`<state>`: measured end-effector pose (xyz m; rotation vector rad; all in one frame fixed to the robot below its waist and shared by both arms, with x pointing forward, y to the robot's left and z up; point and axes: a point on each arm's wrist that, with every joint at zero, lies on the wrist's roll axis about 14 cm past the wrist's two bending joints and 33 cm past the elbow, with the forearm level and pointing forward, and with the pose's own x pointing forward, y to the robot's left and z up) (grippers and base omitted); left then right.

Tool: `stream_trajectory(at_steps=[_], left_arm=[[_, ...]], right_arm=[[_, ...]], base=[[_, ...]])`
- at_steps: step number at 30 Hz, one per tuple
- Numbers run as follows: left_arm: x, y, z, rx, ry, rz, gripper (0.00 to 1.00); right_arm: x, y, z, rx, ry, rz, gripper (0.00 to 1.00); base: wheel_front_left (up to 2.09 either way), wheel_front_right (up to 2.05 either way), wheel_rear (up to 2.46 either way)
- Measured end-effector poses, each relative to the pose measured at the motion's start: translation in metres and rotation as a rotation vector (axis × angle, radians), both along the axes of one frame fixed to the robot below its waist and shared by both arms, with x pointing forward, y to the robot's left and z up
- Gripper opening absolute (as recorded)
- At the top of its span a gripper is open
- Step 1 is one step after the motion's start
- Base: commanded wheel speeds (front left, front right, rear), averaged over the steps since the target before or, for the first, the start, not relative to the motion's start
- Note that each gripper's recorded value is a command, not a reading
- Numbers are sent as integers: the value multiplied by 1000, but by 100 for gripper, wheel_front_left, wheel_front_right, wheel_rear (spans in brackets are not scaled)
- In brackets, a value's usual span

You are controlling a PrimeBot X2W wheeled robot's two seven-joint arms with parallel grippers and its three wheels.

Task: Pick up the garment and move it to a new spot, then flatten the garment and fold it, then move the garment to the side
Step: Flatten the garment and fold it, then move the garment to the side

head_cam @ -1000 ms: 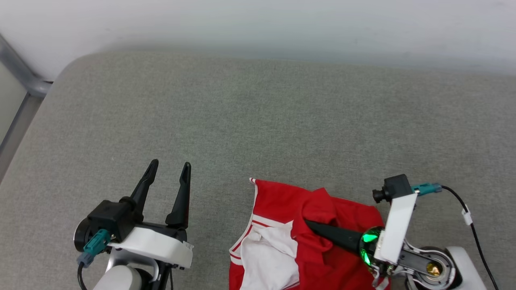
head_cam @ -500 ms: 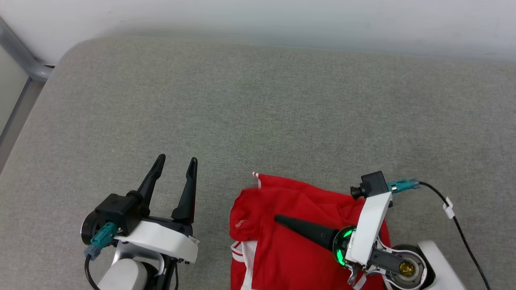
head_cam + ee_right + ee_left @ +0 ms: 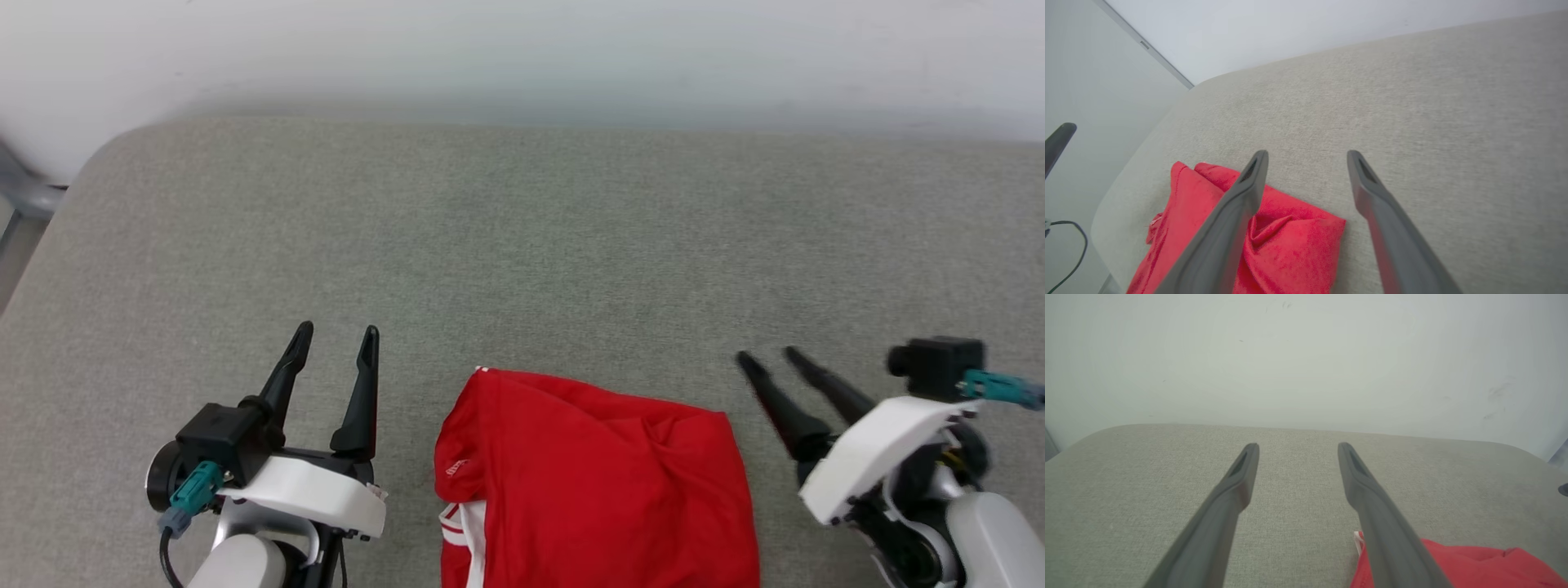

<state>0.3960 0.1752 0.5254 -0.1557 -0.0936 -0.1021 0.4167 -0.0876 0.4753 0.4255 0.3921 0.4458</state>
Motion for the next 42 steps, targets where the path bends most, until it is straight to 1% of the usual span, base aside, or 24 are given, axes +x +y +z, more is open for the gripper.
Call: stream_trajectory(at_steps=[4, 9, 11, 13, 18, 25, 29, 34, 37, 39, 42], left_arm=[[0, -2, 2, 2, -7, -1, 100], [-1, -8, 4, 5, -13, -18, 100], [-2, -9, 5, 6, -16, -22, 100], [-4, -11, 5, 6, -17, -25, 100], [-10, -10, 5, 12, -16, -19, 100], [-20, -9, 1, 16, -2, -11, 100], [-22, -9, 1, 18, -5, -5, 100], [-23, -7, 2, 14, -7, 2, 100], [-21, -5, 2, 10, -9, 8, 100], [-18, -3, 4, 7, -16, 16, 100], [-15, -1, 7, 5, -26, 20, 100]], right_arm=[[4, -55, 12, -153, -129, -165, 100], [-3, -101, 43, -275, -300, -335, 100], [-9, -110, 56, -292, -364, -382, 100], [-16, -112, 64, -305, -408, -406, 100], [-35, -109, 73, -314, -461, -426, 100], [-55, -105, 70, -299, -438, -431, 100], [-56, -102, 70, -293, -431, -425, 100], [-56, -101, 63, -271, -381, -420, 100], [-54, -108, 48, -254, -300, -424, 100], [-53, -115, 32, -241, -219, -422, 100], [-55, -122, 1, -201, -52, -400, 100]], base=[[0, 0, 0], [0, 0, 0], [0, 0, 0], [0, 0, 0], [0, 0, 0], [0, 0, 0], [0, 0, 0], [0, 0, 0], [0, 0, 0], [0, 0, 0], [0, 0, 0]])
